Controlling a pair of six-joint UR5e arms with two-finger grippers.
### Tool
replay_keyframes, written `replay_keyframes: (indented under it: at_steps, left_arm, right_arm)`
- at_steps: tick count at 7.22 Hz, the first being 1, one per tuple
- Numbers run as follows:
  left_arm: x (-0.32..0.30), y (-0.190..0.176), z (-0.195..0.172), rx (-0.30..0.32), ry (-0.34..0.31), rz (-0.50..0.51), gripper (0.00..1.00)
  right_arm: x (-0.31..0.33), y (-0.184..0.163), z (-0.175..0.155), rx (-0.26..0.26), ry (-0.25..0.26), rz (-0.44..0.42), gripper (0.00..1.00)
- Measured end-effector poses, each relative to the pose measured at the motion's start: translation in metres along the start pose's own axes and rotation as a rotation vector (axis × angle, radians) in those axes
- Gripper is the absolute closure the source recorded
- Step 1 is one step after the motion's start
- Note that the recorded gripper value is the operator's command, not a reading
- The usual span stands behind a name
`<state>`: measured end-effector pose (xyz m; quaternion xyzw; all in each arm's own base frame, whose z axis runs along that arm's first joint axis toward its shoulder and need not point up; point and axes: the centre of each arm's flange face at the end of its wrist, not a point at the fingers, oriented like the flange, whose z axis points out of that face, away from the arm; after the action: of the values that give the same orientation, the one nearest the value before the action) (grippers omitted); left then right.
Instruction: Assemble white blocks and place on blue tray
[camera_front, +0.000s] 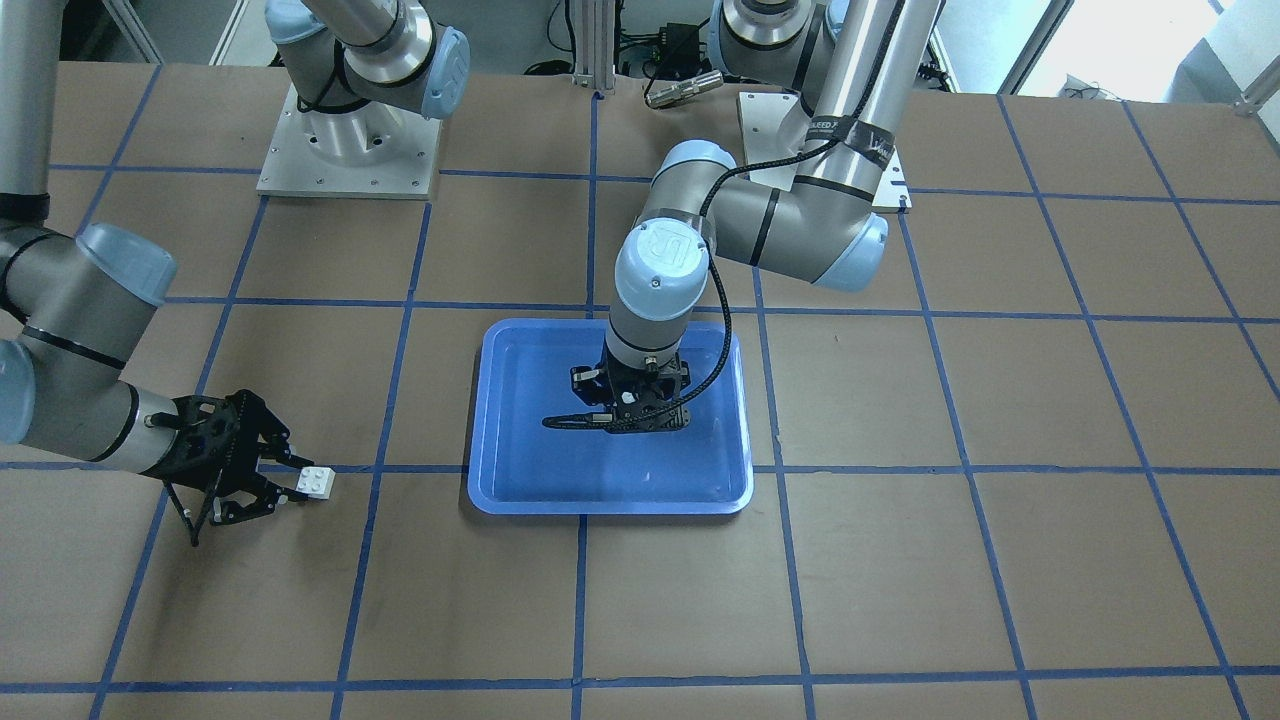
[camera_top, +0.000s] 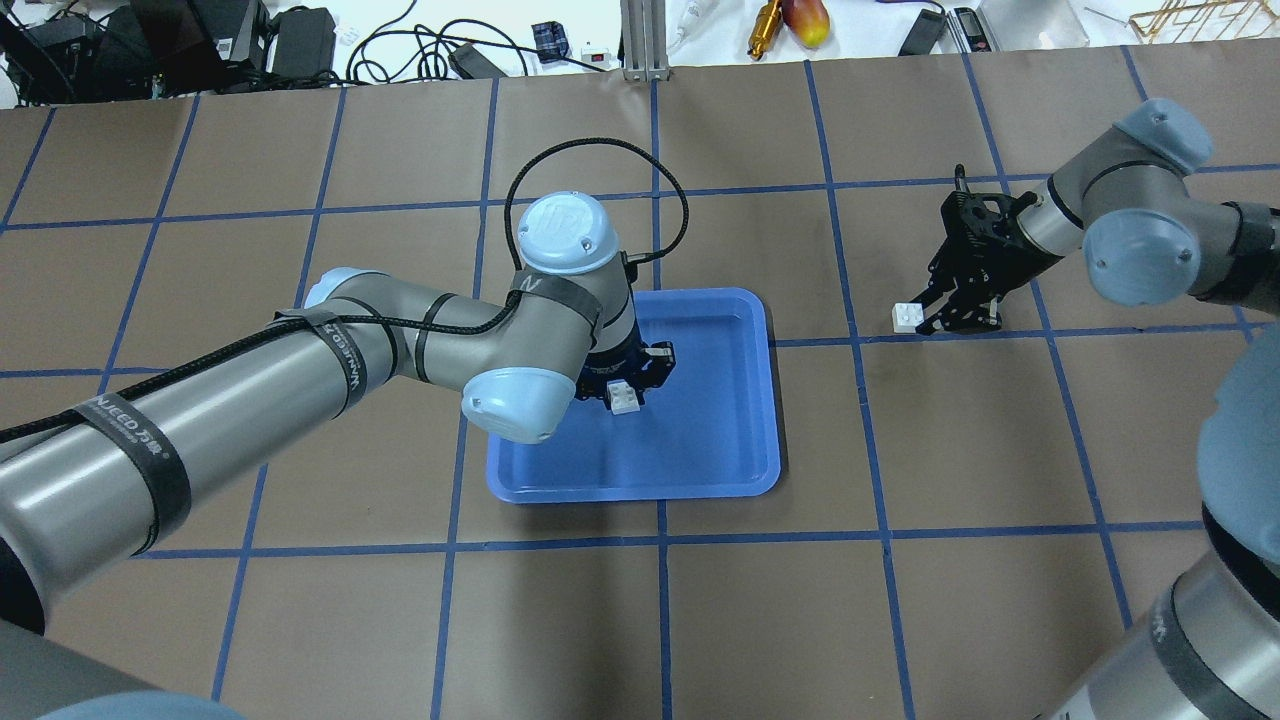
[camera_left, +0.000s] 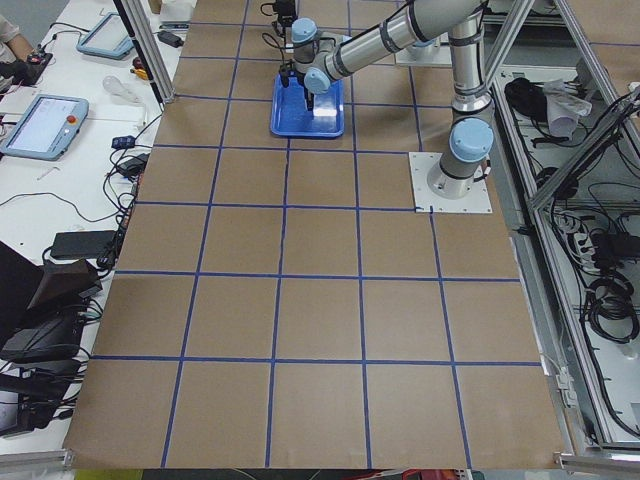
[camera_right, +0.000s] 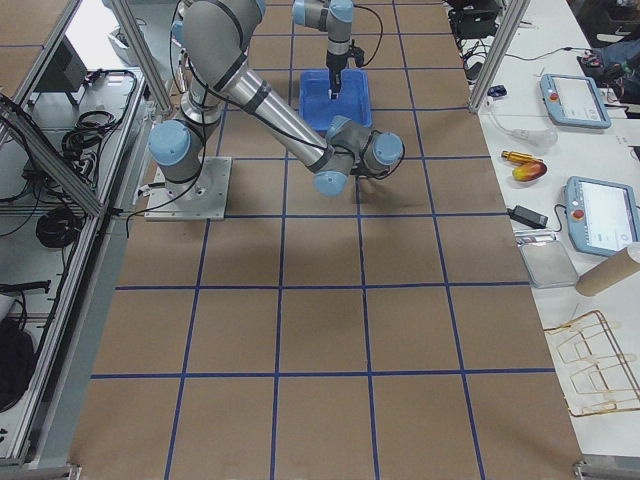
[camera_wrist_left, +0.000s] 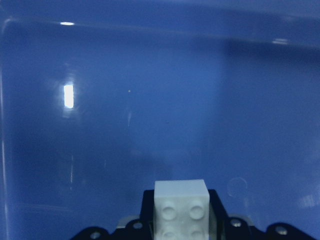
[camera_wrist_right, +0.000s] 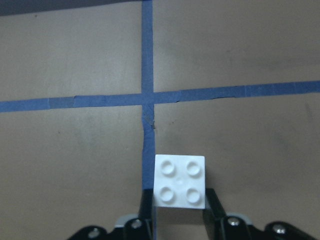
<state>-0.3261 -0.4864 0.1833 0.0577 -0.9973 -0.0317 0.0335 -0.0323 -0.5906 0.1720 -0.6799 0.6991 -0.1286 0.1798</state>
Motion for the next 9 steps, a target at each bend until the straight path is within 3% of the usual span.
replay_keyframes:
  at_steps: [1, 4, 6, 8, 9]
  left_arm:
    - [0.003, 0.002, 0.006, -0.008, -0.006, -0.001, 0.22]
    - [0.006, 0.003, 0.011, -0.009, -0.015, 0.006, 0.12]
    - [0.001, -0.003, -0.005, 0.017, -0.001, 0.013, 0.0]
    - [-0.029, -0.026, -0.031, 0.037, 0.032, -0.021, 0.0]
    - [-0.045, -0.03, -0.036, 0.025, 0.049, -0.012, 0.06]
  right_arm:
    - [0.0, -0.004, -0.006, -0.005, 0.01, -0.004, 1.0]
    - [-0.004, -0.024, -0.017, 0.01, 0.028, -0.019, 1.0]
    - [-0.018, -0.062, -0.032, 0.073, 0.022, 0.01, 1.0]
    - [-0.034, -0.092, -0.025, 0.101, -0.006, 0.038, 1.0]
    - [-0.039, -0.112, -0.018, 0.1, -0.022, 0.034, 1.0]
